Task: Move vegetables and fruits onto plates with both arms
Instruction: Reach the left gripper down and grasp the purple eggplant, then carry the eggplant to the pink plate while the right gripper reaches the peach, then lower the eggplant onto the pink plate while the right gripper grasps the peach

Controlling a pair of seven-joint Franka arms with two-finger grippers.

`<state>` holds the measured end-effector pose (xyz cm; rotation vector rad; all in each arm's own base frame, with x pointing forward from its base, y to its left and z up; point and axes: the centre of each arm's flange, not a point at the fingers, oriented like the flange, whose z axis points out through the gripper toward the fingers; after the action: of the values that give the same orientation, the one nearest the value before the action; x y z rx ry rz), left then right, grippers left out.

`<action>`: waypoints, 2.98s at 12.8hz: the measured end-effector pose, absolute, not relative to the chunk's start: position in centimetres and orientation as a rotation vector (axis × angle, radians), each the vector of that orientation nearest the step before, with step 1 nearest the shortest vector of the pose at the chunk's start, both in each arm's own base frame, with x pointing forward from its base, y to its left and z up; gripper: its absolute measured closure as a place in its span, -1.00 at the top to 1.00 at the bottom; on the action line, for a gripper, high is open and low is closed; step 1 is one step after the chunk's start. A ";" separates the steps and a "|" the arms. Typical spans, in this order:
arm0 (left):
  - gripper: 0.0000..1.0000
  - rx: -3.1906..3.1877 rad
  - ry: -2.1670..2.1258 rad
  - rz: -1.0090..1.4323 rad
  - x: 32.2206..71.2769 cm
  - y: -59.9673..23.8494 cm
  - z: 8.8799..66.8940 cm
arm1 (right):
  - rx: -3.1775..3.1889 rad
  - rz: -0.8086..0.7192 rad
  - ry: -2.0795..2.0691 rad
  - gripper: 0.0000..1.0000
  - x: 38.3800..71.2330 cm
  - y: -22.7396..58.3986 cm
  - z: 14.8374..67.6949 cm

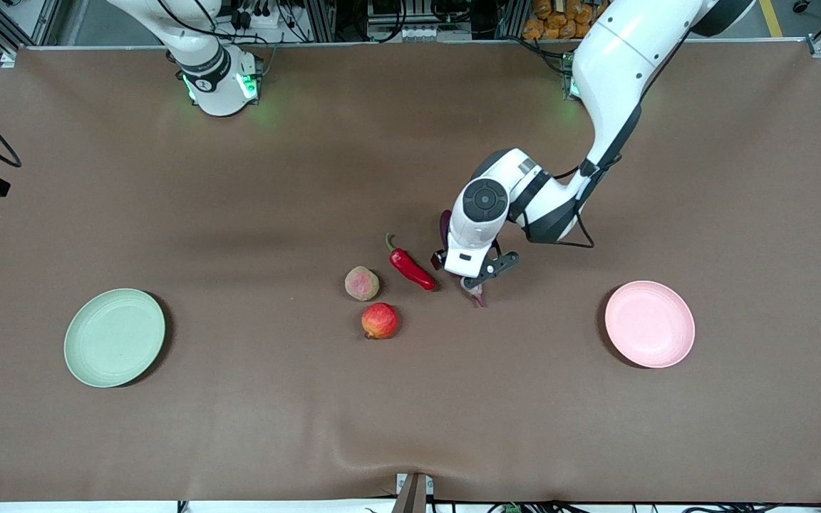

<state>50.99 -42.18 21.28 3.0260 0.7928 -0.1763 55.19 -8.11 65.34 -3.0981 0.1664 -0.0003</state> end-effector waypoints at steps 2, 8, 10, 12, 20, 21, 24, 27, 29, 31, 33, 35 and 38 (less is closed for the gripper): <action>0.74 3.017 0.816 -0.187 50.9 -42.2 20.3 | -3.098 0.001 0.171 1.00 55.2 -8.3 65.3; 0.16 3.005 0.824 -0.200 50.7 -42.4 18.7 | -3.098 0.002 0.173 1.00 55.1 -8.3 65.3; -0.09 2.999 0.827 -0.196 50.8 -42.4 18.5 | -3.098 0.003 0.173 1.00 55.1 -8.3 65.3; -0.22 3.008 0.801 -0.151 52.3 -41.3 19.5 | -3.098 0.003 0.173 1.00 55.1 -8.3 65.3; -0.29 3.131 0.554 -0.049 60.8 -26.0 33.1 | -3.084 0.029 0.106 1.00 55.8 -6.5 64.3; -0.29 3.148 0.516 -0.068 61.3 -23.9 33.4 | -3.078 0.064 0.051 1.00 56.4 -4.5 63.3; -0.29 3.178 0.413 -0.129 62.6 -18.1 33.3 | -3.047 0.229 -0.126 1.00 60.0 2.6 55.8; -0.29 3.192 0.295 -0.182 63.5 -12.1 33.2 | -2.991 0.209 -0.209 1.00 63.2 7.7 50.0; -0.29 3.190 0.211 -0.208 63.7 -8.0 32.7 | -2.942 0.192 -0.135 1.00 65.0 11.2 45.8; -0.29 3.184 0.135 -0.226 63.9 -4.4 32.4 | -2.887 0.216 0.026 1.00 66.1 15.7 40.9; -0.29 3.176 0.080 -0.235 63.8 -1.8 32.1 | -2.888 0.246 0.188 1.00 65.8 22.3 36.1; -0.29 3.168 0.035 -0.208 63.4 -1.1 30.8 | -2.899 0.281 0.304 1.00 64.1 28.7 32.6; -0.29 3.160 -0.035 -0.170 62.7 0.2 29.0 | -2.911 0.309 0.366 1.00 62.5 31.9 29.1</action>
<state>62.70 0.23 29.03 3.1595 -0.0353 -0.1701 62.52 31.94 29.05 -2.9113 0.3656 0.3087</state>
